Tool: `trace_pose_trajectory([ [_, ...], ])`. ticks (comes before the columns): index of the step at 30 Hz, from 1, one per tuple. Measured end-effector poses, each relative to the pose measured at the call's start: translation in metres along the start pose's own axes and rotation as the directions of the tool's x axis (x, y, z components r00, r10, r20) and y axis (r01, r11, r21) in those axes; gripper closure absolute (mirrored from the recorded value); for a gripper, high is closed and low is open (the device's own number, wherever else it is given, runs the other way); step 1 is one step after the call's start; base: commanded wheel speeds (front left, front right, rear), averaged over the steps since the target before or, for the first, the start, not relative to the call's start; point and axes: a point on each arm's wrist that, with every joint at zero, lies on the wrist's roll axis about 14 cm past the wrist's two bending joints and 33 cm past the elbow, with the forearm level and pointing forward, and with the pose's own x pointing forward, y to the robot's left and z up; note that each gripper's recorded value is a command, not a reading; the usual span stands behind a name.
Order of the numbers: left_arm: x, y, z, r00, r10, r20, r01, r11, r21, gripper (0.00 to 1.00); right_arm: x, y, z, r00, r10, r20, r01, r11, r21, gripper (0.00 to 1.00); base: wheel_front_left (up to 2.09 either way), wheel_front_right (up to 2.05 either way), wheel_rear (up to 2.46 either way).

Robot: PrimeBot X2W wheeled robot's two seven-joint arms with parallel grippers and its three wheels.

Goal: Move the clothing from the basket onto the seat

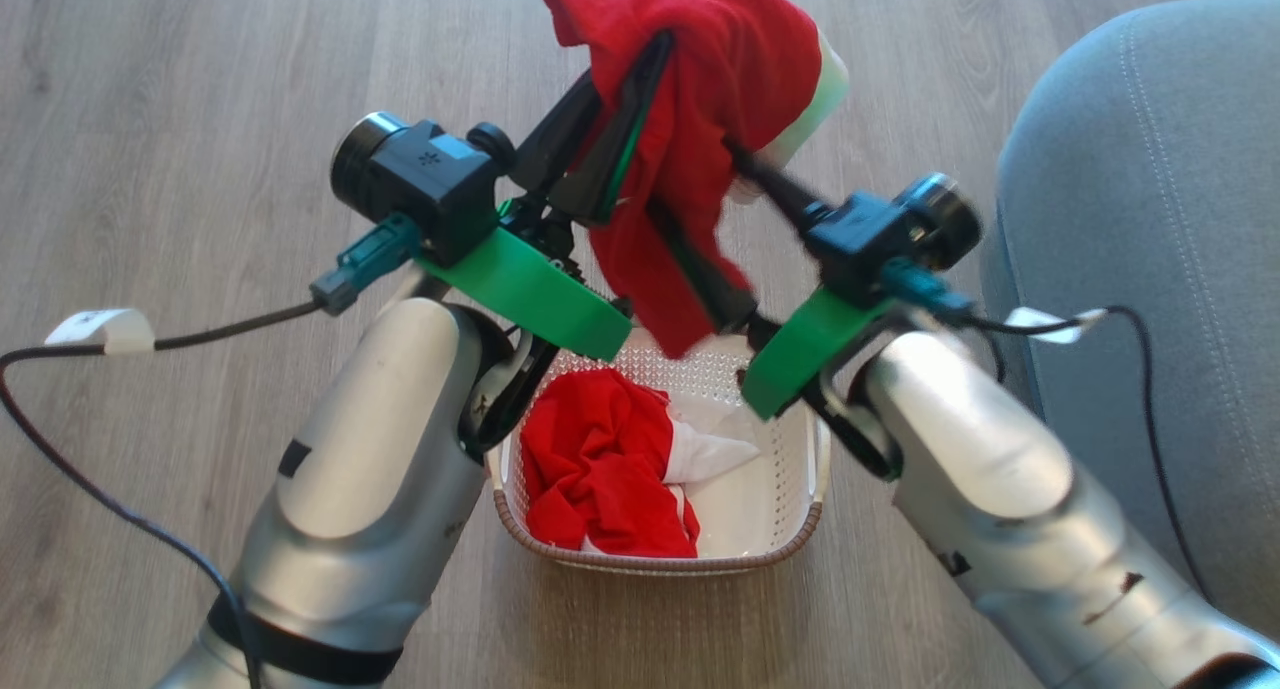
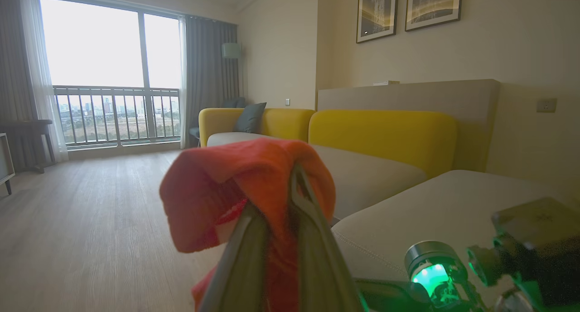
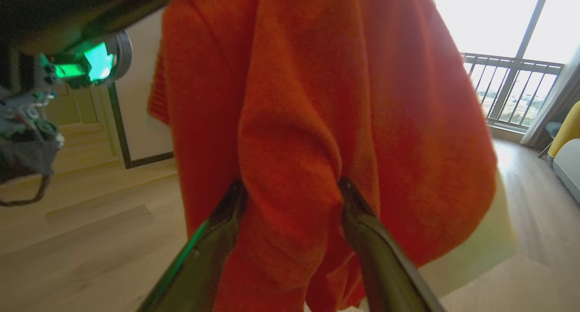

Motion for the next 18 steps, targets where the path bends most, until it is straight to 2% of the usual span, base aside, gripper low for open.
trace_pose_trajectory([
  [3,-0.001,-0.001,0.0,1.0,-0.003,-0.003,0.003,1.0,0.003,1.0,0.0,0.005,-0.021,0.998,0.01,-0.069,-0.009,1.0,0.018,0.0,0.0,0.0,0.0],
  [4,-0.001,-0.001,0.0,1.0,-0.003,-0.003,0.003,1.0,0.004,1.0,0.001,0.005,-0.024,0.997,0.011,-0.08,-0.009,1.0,0.022,0.11,0.0,0.0,0.0],
  [6,-0.002,-0.001,0.0,1.0,-0.003,-0.004,0.003,1.0,0.005,1.0,0.004,0.003,-0.022,0.997,0.009,-0.079,-0.007,1.0,0.028,0.96,0.0,0.0,0.0],
  [7,-0.002,-0.001,0.0,1.0,-0.003,-0.004,0.003,1.0,0.005,1.0,0.006,0.002,-0.019,0.997,0.009,-0.071,-0.006,0.999,0.033,1.0,0.0,0.0,0.0],
  [15,-0.002,-0.002,-0.002,1.0,-0.002,-0.009,0.002,1.0,-0.006,1.0,0.012,-0.005,-0.002,1.0,-0.017,-0.017,0.018,0.998,0.058,1.0,0.0,0.0,0.0],
  [16,-0.002,-0.001,-0.003,1.0,-0.002,-0.01,0.002,1.0,-0.007,0.97,0.012,-0.008,0.001,1.0,-0.024,-0.008,0.025,0.998,0.061,1.0,0.0,0.0,0.0],
  [17,-0.002,-0.001,-0.004,1.0,-0.001,-0.012,0.001,1.0,-0.009,0.58,0.012,-0.01,0.003,0.999,-0.032,0.001,0.032,0.997,0.064,1.0,0.0,0.0,0.0],
  [18,-0.002,-0.002,-0.005,1.0,-0.001,-0.014,0.001,1.0,-0.011,0.0,0.011,-0.012,0.007,0.999,-0.041,0.013,0.04,0.997,0.068,1.0,0.0,0.0,0.0],
])
